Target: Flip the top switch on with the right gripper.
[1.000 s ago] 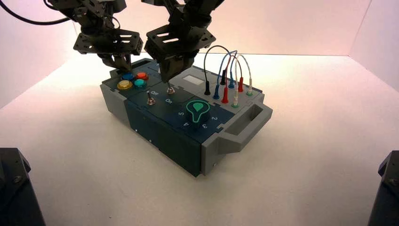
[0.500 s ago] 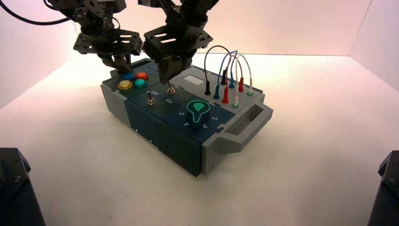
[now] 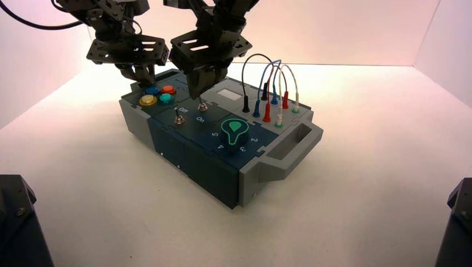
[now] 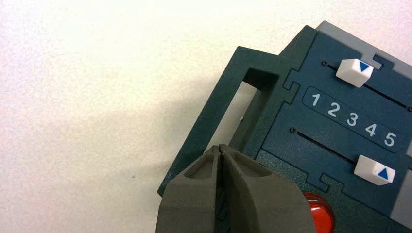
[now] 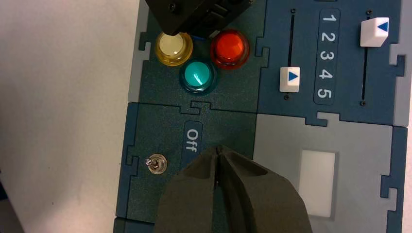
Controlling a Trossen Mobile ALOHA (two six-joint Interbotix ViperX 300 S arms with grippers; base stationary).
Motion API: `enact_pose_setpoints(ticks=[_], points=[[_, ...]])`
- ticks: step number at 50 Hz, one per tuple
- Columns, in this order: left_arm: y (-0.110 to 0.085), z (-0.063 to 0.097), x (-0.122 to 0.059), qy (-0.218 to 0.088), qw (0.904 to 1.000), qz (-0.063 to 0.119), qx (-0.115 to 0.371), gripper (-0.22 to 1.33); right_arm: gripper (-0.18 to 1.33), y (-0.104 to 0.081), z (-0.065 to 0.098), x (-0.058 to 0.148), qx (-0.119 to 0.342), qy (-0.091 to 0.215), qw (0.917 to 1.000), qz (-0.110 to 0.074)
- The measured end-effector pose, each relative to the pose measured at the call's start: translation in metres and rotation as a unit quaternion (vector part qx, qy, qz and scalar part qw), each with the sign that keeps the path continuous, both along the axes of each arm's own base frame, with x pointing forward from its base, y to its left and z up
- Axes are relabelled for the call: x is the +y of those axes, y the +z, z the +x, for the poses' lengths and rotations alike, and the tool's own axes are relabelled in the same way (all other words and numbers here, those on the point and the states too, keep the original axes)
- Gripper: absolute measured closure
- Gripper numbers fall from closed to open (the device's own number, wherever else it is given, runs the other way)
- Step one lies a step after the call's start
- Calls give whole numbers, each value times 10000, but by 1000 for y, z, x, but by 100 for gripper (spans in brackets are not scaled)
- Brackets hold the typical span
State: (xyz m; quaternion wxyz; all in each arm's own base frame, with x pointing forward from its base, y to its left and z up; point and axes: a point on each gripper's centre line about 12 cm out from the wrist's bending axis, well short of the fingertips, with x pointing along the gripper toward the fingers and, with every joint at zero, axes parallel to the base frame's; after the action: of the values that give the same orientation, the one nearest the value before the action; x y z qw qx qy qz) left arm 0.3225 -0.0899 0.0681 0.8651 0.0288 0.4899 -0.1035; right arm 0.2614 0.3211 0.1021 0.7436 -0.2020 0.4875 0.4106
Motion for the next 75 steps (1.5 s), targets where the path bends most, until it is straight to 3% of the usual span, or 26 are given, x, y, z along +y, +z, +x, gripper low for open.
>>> enact_pose_setpoints(ticks=[50, 75], points=[[-2, -2, 2, 27, 10000, 6, 54, 127, 128, -6, 3, -9, 321, -61, 9992, -226], [-2, -2, 3, 26, 10000, 11, 68, 127, 128, -5, 5, -10, 261, -94, 9994, -182]])
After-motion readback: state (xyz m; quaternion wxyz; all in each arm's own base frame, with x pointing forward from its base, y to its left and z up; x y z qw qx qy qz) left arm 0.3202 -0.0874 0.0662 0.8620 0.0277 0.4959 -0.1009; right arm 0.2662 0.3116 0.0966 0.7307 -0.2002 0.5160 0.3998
